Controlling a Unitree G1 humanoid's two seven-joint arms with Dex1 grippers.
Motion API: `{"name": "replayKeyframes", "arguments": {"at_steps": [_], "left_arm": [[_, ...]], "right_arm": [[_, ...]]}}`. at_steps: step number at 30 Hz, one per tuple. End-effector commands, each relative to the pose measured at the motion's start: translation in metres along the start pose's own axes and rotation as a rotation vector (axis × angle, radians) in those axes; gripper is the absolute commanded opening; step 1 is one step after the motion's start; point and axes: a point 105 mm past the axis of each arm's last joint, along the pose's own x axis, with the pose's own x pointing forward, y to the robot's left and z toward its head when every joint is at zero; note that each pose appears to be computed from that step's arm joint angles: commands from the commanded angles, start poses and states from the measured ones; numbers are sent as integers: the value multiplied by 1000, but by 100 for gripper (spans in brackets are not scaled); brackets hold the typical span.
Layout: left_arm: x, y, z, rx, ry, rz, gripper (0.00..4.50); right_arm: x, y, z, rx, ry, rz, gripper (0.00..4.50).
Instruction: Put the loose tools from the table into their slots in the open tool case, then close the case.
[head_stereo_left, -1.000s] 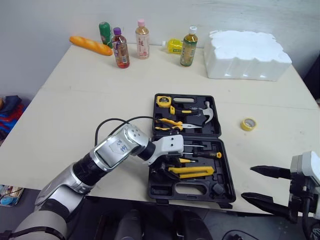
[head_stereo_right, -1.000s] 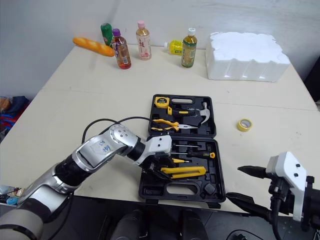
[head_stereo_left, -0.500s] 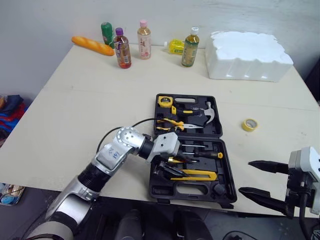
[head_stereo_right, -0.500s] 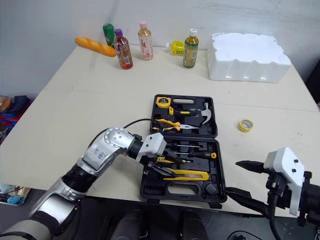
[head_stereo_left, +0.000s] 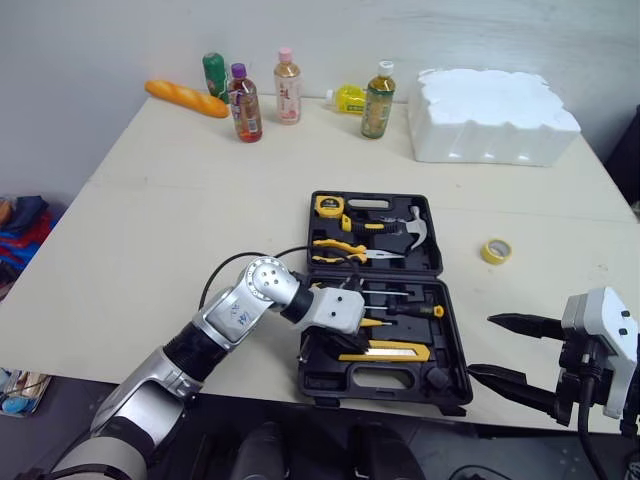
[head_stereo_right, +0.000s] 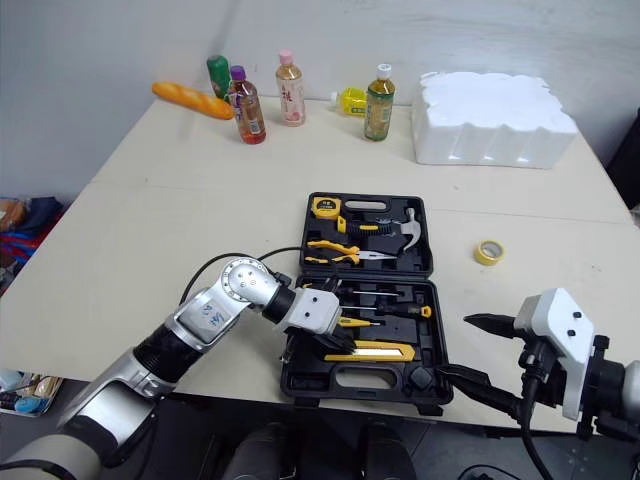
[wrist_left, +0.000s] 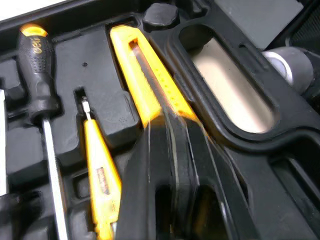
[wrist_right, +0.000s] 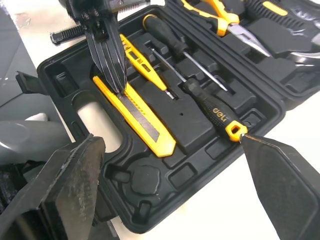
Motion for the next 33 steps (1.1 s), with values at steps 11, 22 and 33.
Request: {"name": "replayKeyframes", "arguments": {"at_steps": [11, 22, 33], "left_arm": [[-130, -6, -7, -369, -308, 308, 154], [-259, -44, -71, -560, -116, 837, 447], [-202, 0, 26, -329, -425, 588, 447]], "right_arm": [[-62, -57, -5, 63, -67, -330, 450], [-127, -134, -47, 141, -37, -696, 450], [-31, -150, 36, -144, 99, -234, 450]]}}
